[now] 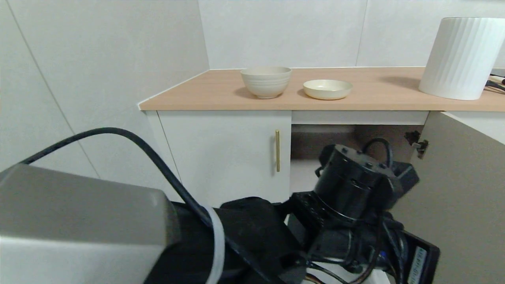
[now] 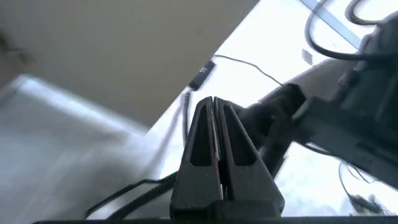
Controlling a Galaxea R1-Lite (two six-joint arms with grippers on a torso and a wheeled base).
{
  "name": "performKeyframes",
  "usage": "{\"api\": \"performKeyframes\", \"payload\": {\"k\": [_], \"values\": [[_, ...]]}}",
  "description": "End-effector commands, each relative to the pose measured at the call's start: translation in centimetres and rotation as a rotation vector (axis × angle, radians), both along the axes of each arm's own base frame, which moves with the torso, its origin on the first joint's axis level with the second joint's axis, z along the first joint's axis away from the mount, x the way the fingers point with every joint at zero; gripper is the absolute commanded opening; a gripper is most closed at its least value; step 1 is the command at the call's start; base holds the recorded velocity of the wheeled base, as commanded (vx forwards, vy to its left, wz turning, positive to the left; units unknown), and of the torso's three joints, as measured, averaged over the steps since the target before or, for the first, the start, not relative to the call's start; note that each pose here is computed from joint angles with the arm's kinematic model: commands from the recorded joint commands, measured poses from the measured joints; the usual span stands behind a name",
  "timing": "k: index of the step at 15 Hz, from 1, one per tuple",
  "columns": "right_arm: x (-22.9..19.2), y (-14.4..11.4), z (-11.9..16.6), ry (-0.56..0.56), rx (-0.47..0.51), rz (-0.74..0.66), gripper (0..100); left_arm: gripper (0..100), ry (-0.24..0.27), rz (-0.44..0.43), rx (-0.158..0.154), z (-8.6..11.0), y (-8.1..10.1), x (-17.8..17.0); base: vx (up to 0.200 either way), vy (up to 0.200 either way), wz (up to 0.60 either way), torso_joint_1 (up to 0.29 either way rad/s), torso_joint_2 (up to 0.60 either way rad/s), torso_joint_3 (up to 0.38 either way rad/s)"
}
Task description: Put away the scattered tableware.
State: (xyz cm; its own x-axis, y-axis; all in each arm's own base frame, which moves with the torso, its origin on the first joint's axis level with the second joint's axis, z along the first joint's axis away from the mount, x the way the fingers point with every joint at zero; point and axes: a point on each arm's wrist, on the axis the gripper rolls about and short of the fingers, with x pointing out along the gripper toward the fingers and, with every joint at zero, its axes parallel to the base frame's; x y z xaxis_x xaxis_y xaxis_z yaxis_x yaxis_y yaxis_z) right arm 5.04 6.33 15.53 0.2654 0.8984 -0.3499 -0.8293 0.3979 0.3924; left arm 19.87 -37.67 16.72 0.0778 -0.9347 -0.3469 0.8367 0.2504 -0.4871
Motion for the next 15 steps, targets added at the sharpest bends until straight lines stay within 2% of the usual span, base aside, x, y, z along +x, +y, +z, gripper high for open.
{"api": "performKeyframes", "payload": {"k": [1, 2, 3, 4, 6, 7, 9, 10, 11, 12, 13, 15], "values": [[0.6, 0.5, 0.2, 0.008, -0.012, -0.013, 100, 0, -0.022, 0.111, -0.014, 2.4, 4.5, 1.1, 0.0, 0.0, 0.0, 0.0, 0.0, 0.0], [0.8, 0.7, 0.4, 0.007, -0.014, -0.02, 100, 0, -0.024, 0.14, -0.01, 2.5, 5.5, 1.3, 0.0, 0.0, 0.0, 0.0, 0.0, 0.0], [1.4, 1.1, 1.0, 0.006, -0.017, -0.032, 100, 0, -0.042, 0.207, -0.011, 2.8, 7.7, 1.7, 0.0, 0.0, 0.0, 0.0, 0.0, 0.0], [2.2, 1.6, 1.8, 0.003, -0.014, -0.05, 100, 0, -0.074, 0.301, -0.022, 3.3, 10.0, 2.1, 0.0, 0.0, 0.0, 0.0, 0.0, 0.0], [3.6, 2.3, 2.5, 0.009, -0.02, -0.09, 100, 0, -0.107, 0.397, -0.04, 3.9, 12.4, 2.6, 0.0, 0.0, 0.0, 0.0, 0.0, 0.0], [5.9, 3.0, 3.9, -0.002, -0.015, -0.153, 100, 0, -0.143, 0.499, -0.077, 5.6, 16.2, 2.7, 0.0, 0.0, 0.0, 0.0, 0.0, 0.0], [7.8, 4.2, 5.6, -0.052, -0.013, -0.154, 100, 0, -0.186, 0.575, -0.113, 7.3, 20.2, 1.9, 0.0, 0.0, 0.0, 0.0, 0.0, 0.0], [9.2, 4.8, 6.8, -0.078, -0.002, -0.173, 100, 0, -0.217, 0.605, -0.115, 7.8, 21.9, 1.3, 0.0, 0.0, 0.0, 0.0, 0.0, 0.0], [10.0, 5.1, 7.3, -0.081, -0.001, -0.183, 100, 0, -0.232, 0.621, -0.112, 7.8, 22.7, 0.9, 0.0, 0.0, 0.0, 0.0, 0.0, 0.0], [10.0, 5.1, 7.3, -0.081, -0.001, -0.183, 100, 0, -0.232, 0.621, -0.112, 7.8, 22.7, 0.9, 0.0, 0.0, 0.0, 0.0, 0.0, 0.0], [14.3, 6.1, 9.0, -0.073, -0.083, -0.362, 100, 0, -0.297, 0.718, -0.083, 7.4, 27.3, -1.5, 0.0, 0.0, 0.0, 0.0, 0.0, 0.0], [15.8, 6.5, 9.2, -0.086, -0.128, -0.468, 100, 0, -0.311, 0.736, -0.097, 7.6, 28.7, -2.9, 0.0, 0.0, 0.0, 0.0, 0.0, 0.0]]}}
